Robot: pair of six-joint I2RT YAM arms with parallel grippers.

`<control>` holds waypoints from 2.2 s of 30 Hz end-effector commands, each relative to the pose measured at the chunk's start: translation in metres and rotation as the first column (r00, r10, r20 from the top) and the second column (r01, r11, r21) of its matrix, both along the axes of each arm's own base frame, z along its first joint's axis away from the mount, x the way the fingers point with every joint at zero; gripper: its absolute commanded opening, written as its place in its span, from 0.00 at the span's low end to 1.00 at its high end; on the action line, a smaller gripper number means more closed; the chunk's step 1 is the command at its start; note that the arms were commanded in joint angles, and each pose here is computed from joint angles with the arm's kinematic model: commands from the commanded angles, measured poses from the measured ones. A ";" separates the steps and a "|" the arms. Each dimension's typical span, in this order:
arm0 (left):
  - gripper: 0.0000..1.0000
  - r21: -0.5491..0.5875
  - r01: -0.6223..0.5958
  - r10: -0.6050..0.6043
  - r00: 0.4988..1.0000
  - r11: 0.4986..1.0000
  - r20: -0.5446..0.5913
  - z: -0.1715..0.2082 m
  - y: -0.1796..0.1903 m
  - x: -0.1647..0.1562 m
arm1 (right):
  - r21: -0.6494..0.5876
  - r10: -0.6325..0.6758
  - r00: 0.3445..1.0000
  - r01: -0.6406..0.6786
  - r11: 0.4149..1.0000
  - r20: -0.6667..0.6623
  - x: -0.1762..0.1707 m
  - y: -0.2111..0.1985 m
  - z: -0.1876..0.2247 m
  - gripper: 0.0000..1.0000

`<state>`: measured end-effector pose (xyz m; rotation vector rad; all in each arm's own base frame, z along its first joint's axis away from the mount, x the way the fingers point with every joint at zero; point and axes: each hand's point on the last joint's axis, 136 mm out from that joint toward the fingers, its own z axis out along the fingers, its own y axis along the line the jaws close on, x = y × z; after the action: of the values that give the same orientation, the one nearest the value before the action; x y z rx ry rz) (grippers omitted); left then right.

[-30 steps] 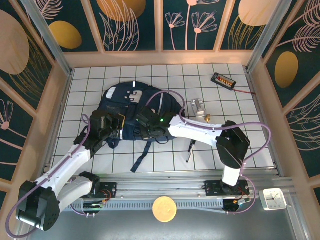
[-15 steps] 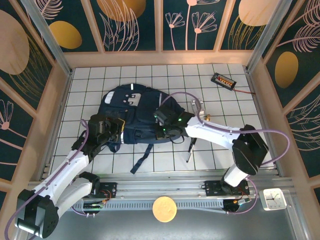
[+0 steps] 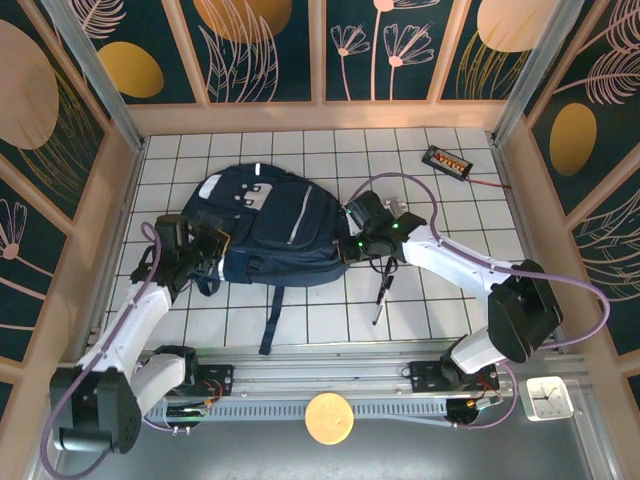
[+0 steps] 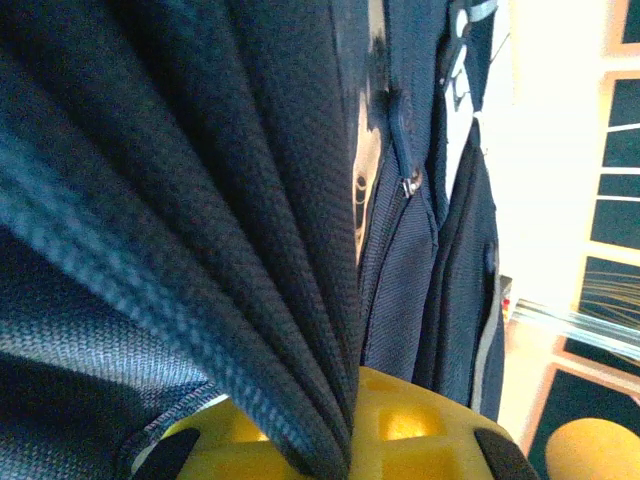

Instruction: Pack the student bag

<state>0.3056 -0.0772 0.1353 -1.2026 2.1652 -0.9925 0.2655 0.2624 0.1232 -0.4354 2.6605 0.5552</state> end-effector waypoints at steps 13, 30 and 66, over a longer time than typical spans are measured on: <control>0.91 0.114 0.176 -0.189 0.976 0.978 0.106 0.037 -0.007 0.028 | 0.149 0.238 0.970 -0.228 0.962 -0.049 -0.050 0.097 0.004 0.00; 0.99 -0.294 0.063 -0.046 0.997 0.954 0.064 0.008 -0.077 -0.054 | 0.201 0.346 0.937 -0.329 0.923 -0.054 -0.072 0.141 0.009 0.00; 0.00 -0.011 0.352 -0.350 0.934 0.936 0.072 0.006 -0.088 -0.065 | 0.336 0.470 0.882 -0.450 0.827 0.026 -0.054 0.120 0.041 0.71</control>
<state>0.2323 -0.1475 0.1180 -0.8762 2.4258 -1.0405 0.2503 0.3604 0.1427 -0.9125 2.4965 0.9328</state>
